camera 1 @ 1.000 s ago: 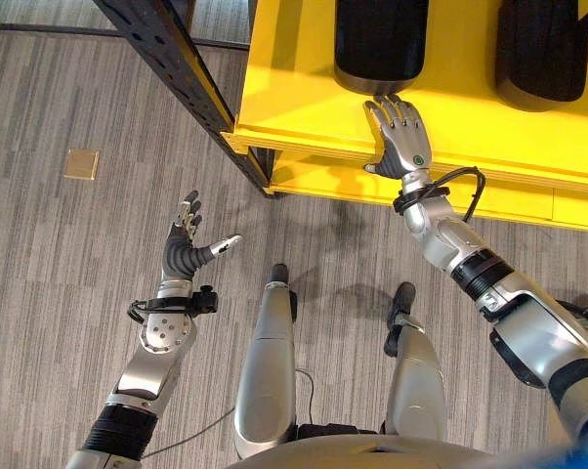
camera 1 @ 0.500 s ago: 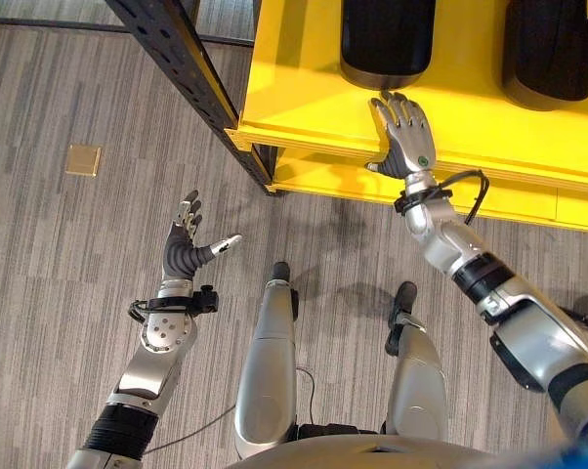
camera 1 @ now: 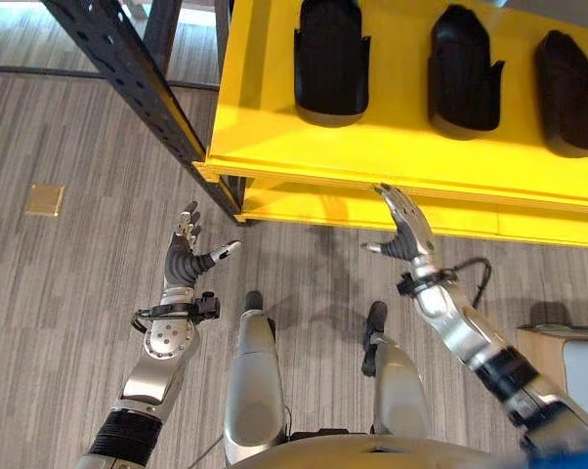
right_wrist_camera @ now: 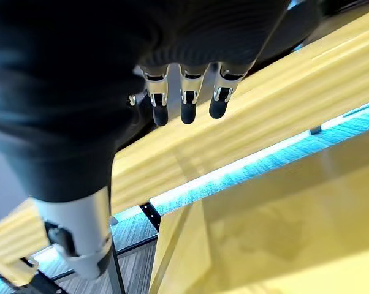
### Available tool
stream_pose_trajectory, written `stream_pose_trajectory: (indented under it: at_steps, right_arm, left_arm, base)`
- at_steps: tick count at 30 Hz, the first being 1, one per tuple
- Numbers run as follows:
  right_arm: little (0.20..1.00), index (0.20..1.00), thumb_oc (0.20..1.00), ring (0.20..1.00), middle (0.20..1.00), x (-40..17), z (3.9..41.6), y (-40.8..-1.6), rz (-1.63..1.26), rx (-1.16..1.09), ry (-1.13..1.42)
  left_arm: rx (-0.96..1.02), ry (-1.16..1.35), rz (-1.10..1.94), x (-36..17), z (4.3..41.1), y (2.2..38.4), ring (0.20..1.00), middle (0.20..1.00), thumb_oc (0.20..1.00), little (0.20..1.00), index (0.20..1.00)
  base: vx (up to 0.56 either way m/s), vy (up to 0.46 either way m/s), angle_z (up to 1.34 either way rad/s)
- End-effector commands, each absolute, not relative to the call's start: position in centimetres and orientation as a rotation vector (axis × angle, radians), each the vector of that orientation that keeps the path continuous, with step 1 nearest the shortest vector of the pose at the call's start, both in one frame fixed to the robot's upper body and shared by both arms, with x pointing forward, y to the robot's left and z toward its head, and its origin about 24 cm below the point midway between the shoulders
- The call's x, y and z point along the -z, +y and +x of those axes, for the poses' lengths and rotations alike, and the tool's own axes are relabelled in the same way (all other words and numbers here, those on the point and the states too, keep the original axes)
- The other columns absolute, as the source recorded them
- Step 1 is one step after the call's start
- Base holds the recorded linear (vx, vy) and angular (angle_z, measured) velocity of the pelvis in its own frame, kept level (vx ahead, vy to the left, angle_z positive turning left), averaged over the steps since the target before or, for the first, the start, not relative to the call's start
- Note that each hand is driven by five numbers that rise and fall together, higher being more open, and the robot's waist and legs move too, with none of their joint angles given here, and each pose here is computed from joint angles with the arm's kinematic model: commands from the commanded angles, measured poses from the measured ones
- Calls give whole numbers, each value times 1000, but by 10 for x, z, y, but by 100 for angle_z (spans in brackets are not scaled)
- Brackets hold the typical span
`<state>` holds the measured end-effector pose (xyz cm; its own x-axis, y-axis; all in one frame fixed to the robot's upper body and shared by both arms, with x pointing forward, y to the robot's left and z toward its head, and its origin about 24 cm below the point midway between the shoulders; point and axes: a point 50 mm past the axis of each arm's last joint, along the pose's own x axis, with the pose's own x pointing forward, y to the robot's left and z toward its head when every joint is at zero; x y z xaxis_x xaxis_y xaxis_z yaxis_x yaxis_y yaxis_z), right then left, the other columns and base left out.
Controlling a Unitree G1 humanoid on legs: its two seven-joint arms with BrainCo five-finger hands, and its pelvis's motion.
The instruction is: Move parts from the plastic box to the shelf.
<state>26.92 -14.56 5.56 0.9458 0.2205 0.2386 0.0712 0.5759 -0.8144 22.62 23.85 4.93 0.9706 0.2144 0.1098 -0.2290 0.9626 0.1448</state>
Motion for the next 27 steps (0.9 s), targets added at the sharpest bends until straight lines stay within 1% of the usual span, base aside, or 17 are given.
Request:
stream_pose_trajectory:
  at_steps: [1, 2, 3, 4, 5, 6, 7, 8, 14, 17, 27]
  right_arm:
    - [1000, 1000, 1000, 1000, 1000, -82, 259, -161, -731, -125, -386]
    - [1000, 1000, 1000, 1000, 1000, -80, 252, -165, -618, -143, -355]
    - [1000, 1000, 1000, 1000, 1000, -73, 241, -174, -392, -139, -264]
    - [1000, 1000, 1000, 1000, 1000, -74, 241, -175, -391, -139, -263]
    - [1000, 1000, 1000, 1000, 1000, -66, 236, -177, -302, -151, -208]
    - [1000, 1000, 1000, 1000, 1000, -66, 235, -178, -299, -153, -205]
    - [1000, 1000, 1000, 1000, 1000, -59, 227, -181, -203, -178, -147]
    - [1000, 1000, 1000, 1000, 1000, -56, 224, -184, -173, -176, -124]
    - [1000, 1000, 1000, 1000, 1000, -48, 216, -193, -131, -155, -70]
    - [1000, 1000, 1000, 1000, 1000, -44, 214, -190, -78, -155, -49]
    - [1000, 1000, 1000, 1000, 1000, -34, 211, -183, -33, -198, -6]
  left_arm:
    - [-141, -105, 121, -49, 218, 232, 1000, 1000, 1000, 1000, 1000]
    - [-130, -86, 104, -45, 215, 233, 1000, 1000, 1000, 1000, 1000]
    - [-107, -46, 56, -39, 211, 235, 1000, 1000, 1000, 1000, 1000]
    - [-106, -45, 56, -39, 211, 235, 1000, 1000, 1000, 1000, 1000]
    - [-105, -19, 29, -34, 208, 235, 1000, 1000, 1000, 1000, 1000]
    - [-103, -17, 27, -34, 208, 235, 1000, 1000, 1000, 1000, 1000]
    - [-91, 24, -16, -27, 202, 236, 1000, 1000, 1000, 1000, 1000]
    - [-87, 33, -41, -25, 200, 236, 1000, 1000, 1000, 1000, 1000]
    - [-67, 86, -139, -11, 192, 227, 1000, 1000, 1000, 1000, 1000]
    - [-72, 113, -188, -5, 189, 223, 1000, 1000, 1000, 1000, 1000]
    - [-62, 114, -187, -3, 185, 223, 1000, 1000, 1000, 1000, 1000]
  base:
    - [132, -72, -18]
    - [90, -58, -13]
    - [80, -38, -9]
    - [49, -19, -9]
    - [11, -2, -10]
    - [70, -7, -7]
    - [80, -13, -4]
    - [79, -13, -5]
    - [44, -7, -6]
    - [36, 4, -12]
    - [4, 3, -3]
